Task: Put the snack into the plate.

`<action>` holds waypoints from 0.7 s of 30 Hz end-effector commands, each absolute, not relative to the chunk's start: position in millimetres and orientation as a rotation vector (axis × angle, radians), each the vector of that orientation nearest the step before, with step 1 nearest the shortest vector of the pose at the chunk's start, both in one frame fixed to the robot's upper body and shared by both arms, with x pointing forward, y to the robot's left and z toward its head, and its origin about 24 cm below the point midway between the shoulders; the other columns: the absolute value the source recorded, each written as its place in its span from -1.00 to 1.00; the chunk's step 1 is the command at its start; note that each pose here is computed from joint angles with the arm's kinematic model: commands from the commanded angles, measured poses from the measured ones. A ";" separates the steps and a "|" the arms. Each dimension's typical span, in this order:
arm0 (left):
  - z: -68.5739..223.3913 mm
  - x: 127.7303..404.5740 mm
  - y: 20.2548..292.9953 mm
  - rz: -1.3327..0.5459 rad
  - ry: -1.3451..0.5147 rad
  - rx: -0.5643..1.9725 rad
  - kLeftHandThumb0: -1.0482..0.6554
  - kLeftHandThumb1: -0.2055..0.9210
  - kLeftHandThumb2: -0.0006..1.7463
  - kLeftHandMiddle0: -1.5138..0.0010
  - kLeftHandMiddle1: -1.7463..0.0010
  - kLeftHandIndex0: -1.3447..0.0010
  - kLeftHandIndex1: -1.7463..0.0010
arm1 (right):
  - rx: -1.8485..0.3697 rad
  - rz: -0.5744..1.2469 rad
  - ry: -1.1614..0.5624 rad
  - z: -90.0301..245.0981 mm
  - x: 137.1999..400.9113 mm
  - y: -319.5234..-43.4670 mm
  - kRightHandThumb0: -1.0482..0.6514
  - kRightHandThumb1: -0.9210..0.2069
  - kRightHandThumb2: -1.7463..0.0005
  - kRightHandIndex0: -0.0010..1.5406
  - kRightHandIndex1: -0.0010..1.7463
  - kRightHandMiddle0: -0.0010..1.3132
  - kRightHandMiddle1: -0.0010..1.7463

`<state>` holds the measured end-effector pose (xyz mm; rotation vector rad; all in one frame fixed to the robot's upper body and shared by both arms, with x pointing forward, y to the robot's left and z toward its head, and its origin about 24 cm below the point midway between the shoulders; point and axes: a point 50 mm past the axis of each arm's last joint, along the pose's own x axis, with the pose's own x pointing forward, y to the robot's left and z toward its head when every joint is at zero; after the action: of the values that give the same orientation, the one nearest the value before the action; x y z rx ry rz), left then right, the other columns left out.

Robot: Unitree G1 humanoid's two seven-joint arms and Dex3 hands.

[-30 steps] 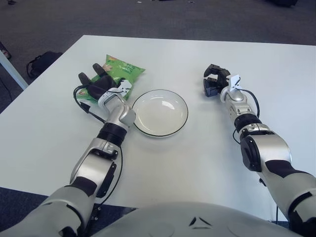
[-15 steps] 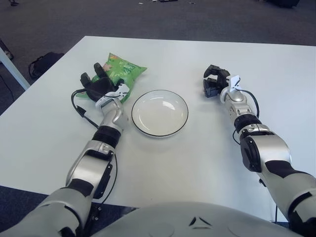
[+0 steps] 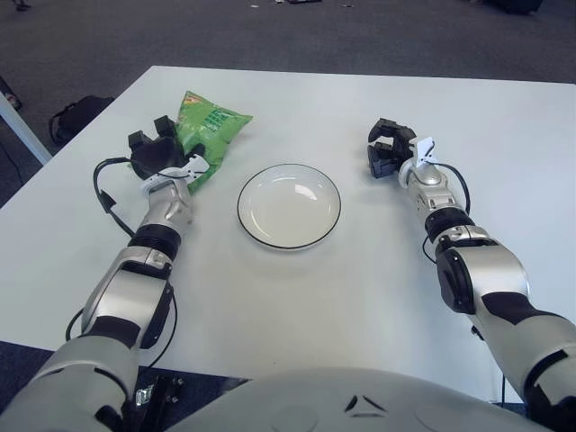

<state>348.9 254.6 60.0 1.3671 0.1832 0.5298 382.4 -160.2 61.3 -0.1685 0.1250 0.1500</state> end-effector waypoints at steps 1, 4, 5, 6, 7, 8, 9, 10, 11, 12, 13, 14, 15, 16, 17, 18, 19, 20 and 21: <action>34.8 332.2 265.6 0.496 0.304 1.390 -0.59 0.89 -0.13 -0.41 -1.00 -0.04 -1.00 | -0.161 0.155 0.308 20.9 363.4 -164.0 0.22 0.67 -0.95 0.10 1.00 0.01 0.98; 37.5 332.3 269.2 0.508 0.293 1.384 -0.55 0.80 -0.06 -0.50 -1.00 -0.11 -1.00 | -0.153 0.154 0.307 21.0 363.4 -164.2 0.22 0.68 -0.95 0.11 1.00 0.02 0.96; 39.4 332.8 272.0 0.508 0.288 1.386 -0.54 0.76 -0.01 -0.53 -1.00 -0.11 -0.99 | -0.151 0.153 0.307 21.0 363.4 -164.3 0.22 0.69 -0.95 0.11 1.00 0.03 0.96; 41.8 333.4 275.0 0.508 0.282 1.389 -0.54 0.72 0.01 -0.54 -1.00 -0.12 -0.98 | -0.149 0.153 0.307 21.0 363.5 -164.4 0.22 0.69 -0.95 0.11 1.00 0.03 0.95; 43.4 333.9 276.7 0.507 0.277 1.392 -0.52 0.67 0.05 -0.55 -1.00 -0.15 -0.95 | -0.149 0.152 0.307 21.0 363.5 -164.4 0.22 0.68 -0.95 0.11 1.00 0.04 0.95; 47.6 335.2 281.8 0.501 0.263 1.405 -0.52 0.63 0.09 -0.57 -1.00 -0.17 -0.93 | -0.148 0.152 0.308 21.0 363.5 -164.4 0.22 0.68 -0.94 0.10 1.00 0.04 0.94; 50.4 335.9 285.1 0.495 0.254 1.415 -0.51 0.59 0.12 -0.57 -1.00 -0.18 -0.92 | -0.148 0.152 0.309 21.0 363.5 -164.3 0.22 0.68 -0.94 0.10 1.00 0.04 0.94; 55.0 337.0 290.6 0.486 0.236 1.432 -0.49 0.51 0.18 -0.58 -1.00 -0.20 -0.90 | -0.149 0.152 0.309 21.0 363.5 -164.4 0.22 0.68 -0.94 0.10 1.00 0.04 0.93; 58.0 337.6 294.2 0.480 0.225 1.443 -0.45 0.26 0.33 -0.59 -1.00 -0.13 -0.93 | -0.149 0.152 0.309 21.0 363.5 -164.4 0.22 0.68 -0.93 0.10 1.00 0.05 0.93; 61.1 337.8 297.0 0.474 0.200 1.456 -0.43 0.17 0.39 -0.59 -1.00 -0.10 -0.95 | -0.150 0.152 0.308 21.1 363.6 -164.4 0.22 0.68 -0.93 0.10 1.00 0.05 0.92; 63.0 338.0 298.7 0.469 0.183 1.465 -0.42 0.00 0.49 -0.60 -1.00 -0.09 -0.97 | -0.151 0.152 0.308 21.1 363.6 -164.4 0.22 0.67 -0.93 0.10 1.00 0.05 0.92; 63.8 338.0 299.4 0.466 0.173 1.469 -0.42 -0.12 0.58 -0.60 -1.00 -0.09 -0.98 | -0.151 0.152 0.308 21.1 363.6 -164.3 0.22 0.67 -0.93 0.09 1.00 0.06 0.92; 64.5 337.8 299.9 0.462 0.157 1.475 -0.42 -0.20 0.63 -0.60 -1.00 -0.10 -0.99 | -0.152 0.153 0.308 21.0 363.5 -164.2 0.22 0.67 -0.93 0.09 1.00 0.06 0.91; 66.2 337.7 300.8 0.460 0.132 1.484 -0.42 -0.26 0.67 -0.60 -1.00 -0.12 -0.99 | -0.152 0.154 0.307 20.8 363.3 -164.0 0.22 0.67 -0.92 0.09 1.00 0.06 0.91; 67.5 337.6 301.4 0.457 0.114 1.490 -0.47 -0.41 0.78 -0.59 -1.00 -0.20 -0.99 | -0.152 0.155 0.307 20.7 363.2 -163.9 0.22 0.67 -0.92 0.09 1.00 0.06 0.91; 72.6 338.5 302.7 0.457 0.082 1.498 -0.48 -0.46 0.83 -0.59 -1.00 -0.23 -0.99 | -0.151 0.156 0.306 20.6 363.1 -163.8 0.22 0.67 -0.92 0.09 1.00 0.06 0.91; 76.2 339.2 303.5 0.457 0.062 1.502 -0.35 -0.56 0.89 -0.49 -0.99 -0.24 -1.00 | -0.150 0.157 0.305 20.7 363.1 -163.8 0.22 0.67 -0.92 0.09 1.00 0.05 0.91; 81.5 340.2 303.9 0.461 0.031 1.508 -0.14 -0.65 0.93 -0.35 -0.97 -0.22 -1.00 | -0.148 0.158 0.305 20.7 363.1 -163.8 0.22 0.66 -0.91 0.09 1.00 0.05 0.91; 84.9 340.7 304.1 0.464 0.010 1.512 -0.07 -0.69 0.94 -0.31 -0.94 -0.22 -1.00 | -0.147 0.159 0.305 20.7 363.1 -163.8 0.22 0.66 -0.91 0.09 1.00 0.05 0.90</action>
<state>345.8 299.8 89.0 1.4646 0.0187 0.4999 382.9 -160.1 62.7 -0.1530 0.1196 0.1531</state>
